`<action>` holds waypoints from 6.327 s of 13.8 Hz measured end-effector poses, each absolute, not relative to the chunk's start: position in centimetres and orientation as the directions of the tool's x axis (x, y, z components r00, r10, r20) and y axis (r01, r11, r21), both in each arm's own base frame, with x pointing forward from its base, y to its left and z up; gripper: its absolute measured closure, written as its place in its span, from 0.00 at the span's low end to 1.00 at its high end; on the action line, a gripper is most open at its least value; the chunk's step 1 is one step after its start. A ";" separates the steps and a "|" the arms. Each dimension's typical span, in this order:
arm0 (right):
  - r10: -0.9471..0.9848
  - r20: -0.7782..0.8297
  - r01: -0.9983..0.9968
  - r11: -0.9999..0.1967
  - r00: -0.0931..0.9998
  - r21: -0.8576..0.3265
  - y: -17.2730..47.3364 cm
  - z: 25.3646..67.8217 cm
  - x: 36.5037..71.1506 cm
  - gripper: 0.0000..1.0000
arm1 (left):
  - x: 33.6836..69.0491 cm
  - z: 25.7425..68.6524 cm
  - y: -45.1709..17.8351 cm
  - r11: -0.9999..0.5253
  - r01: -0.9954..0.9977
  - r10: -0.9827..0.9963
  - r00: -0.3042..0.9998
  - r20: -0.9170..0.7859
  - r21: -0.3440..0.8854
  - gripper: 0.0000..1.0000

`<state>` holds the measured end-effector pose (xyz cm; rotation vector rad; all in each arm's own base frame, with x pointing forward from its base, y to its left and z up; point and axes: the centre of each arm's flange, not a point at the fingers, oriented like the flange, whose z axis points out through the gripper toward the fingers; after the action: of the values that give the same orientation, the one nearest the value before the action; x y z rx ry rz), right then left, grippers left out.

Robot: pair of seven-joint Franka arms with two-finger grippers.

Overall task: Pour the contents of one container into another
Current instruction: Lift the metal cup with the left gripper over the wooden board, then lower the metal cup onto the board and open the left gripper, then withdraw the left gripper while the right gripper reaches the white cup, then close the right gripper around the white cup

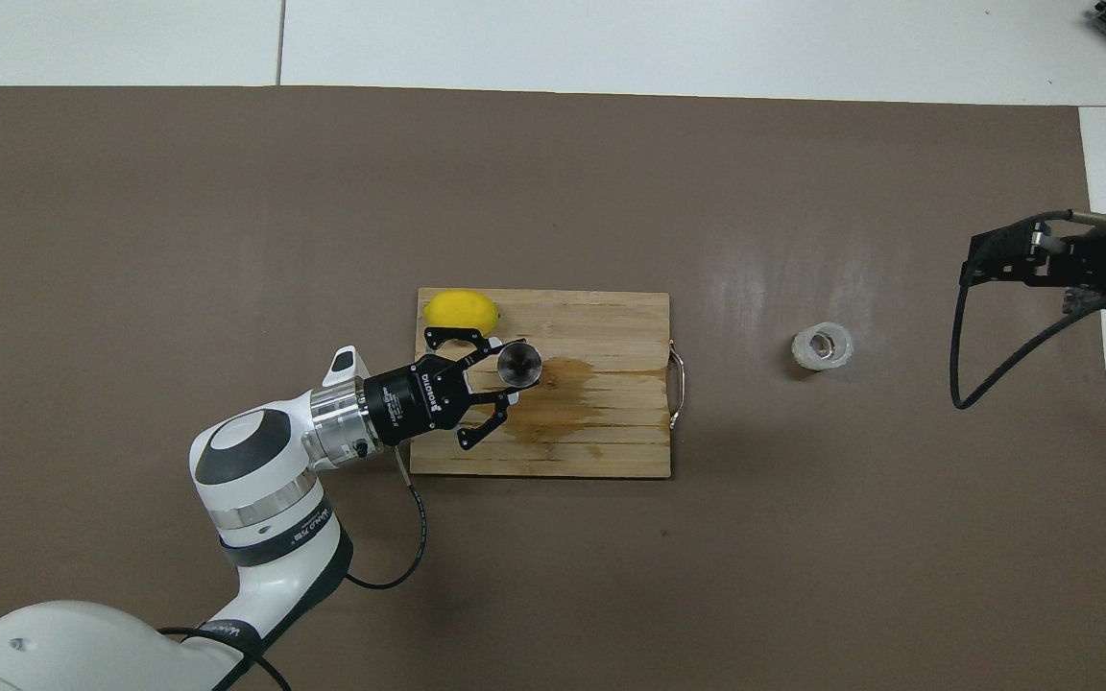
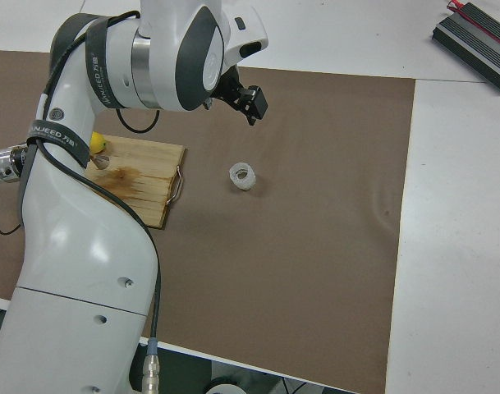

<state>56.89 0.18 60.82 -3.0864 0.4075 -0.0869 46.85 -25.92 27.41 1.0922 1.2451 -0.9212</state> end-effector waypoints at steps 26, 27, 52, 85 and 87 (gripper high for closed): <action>-0.260 0.052 -0.259 -0.965 0.964 -0.034 0.2 60.8 56.9 0.00 | 43.8 24.0 -29.5 0.213 0.970 0.075 0.100 -0.992 0.114 0.58; -0.260 0.052 -0.259 -0.965 0.964 -0.034 0.2 60.8 56.9 0.00 | 43.8 24.0 -29.5 0.213 0.970 0.075 0.100 -0.992 0.114 0.52; -0.269 0.052 -0.267 -0.963 0.962 -0.034 -0.3 60.8 56.9 0.00 | 47.4 34.3 -23.2 0.131 0.988 0.409 0.023 -0.912 0.084 0.00; 0.939 0.049 0.940 -0.342 0.342 -0.005 0.6 38.5 58.1 0.00 | 58.6 63.3 -0.7 -0.893 0.415 0.432 0.899 0.074 0.177 0.00; 0.956 0.086 0.960 -0.281 0.280 -0.008 0.9 36.1 57.9 0.00 | 58.6 64.0 0.8 -0.947 0.282 0.301 0.946 0.120 0.154 0.00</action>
<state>57.85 0.86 36.10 -2.4672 -1.8480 -0.0988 58.63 0.77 64.00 2.9651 0.4468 0.2139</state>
